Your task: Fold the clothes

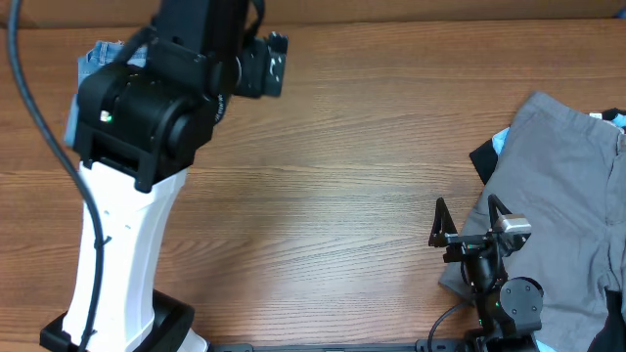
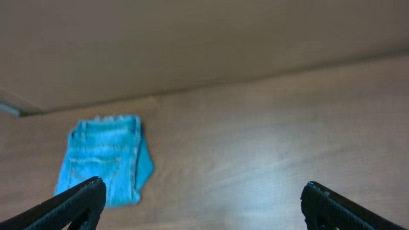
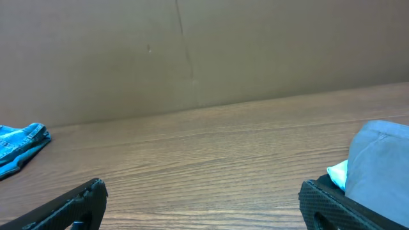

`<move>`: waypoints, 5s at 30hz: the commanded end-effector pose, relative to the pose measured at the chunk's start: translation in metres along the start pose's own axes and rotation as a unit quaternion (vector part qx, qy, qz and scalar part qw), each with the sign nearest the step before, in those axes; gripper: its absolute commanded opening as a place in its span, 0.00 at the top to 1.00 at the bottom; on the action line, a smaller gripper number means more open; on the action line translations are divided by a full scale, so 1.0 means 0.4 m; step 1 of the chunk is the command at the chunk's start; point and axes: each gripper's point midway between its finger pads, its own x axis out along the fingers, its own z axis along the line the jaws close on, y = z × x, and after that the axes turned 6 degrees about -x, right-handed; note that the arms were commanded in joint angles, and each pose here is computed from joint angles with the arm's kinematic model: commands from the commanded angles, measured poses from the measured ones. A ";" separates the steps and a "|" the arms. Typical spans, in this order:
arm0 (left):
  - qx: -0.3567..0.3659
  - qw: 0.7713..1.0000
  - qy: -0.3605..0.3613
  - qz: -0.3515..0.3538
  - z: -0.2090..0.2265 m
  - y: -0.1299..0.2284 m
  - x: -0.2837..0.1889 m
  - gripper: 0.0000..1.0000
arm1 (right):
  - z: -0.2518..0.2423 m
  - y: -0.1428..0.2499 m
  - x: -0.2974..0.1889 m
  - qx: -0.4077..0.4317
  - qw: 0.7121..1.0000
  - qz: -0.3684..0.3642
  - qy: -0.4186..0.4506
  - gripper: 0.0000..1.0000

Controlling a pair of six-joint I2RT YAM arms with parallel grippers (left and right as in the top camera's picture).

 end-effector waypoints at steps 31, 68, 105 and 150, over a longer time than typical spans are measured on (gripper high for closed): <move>-0.137 0.981 -0.047 -0.132 0.335 0.176 -0.083 0.00 | -0.002 0.006 0.001 0.002 1.000 0.000 0.001 0.00; -0.169 0.943 -0.065 -0.280 0.379 0.776 0.118 0.00 | -0.002 0.006 0.001 0.002 1.000 0.000 0.001 0.00; -0.169 0.943 -0.066 -0.280 0.380 0.777 0.118 0.00 | -0.002 0.006 0.001 0.002 1.000 0.000 0.001 0.00; -0.169 0.943 -0.066 -0.280 0.380 0.777 0.118 0.00 | -0.002 0.006 0.001 0.002 1.000 0.000 0.001 0.00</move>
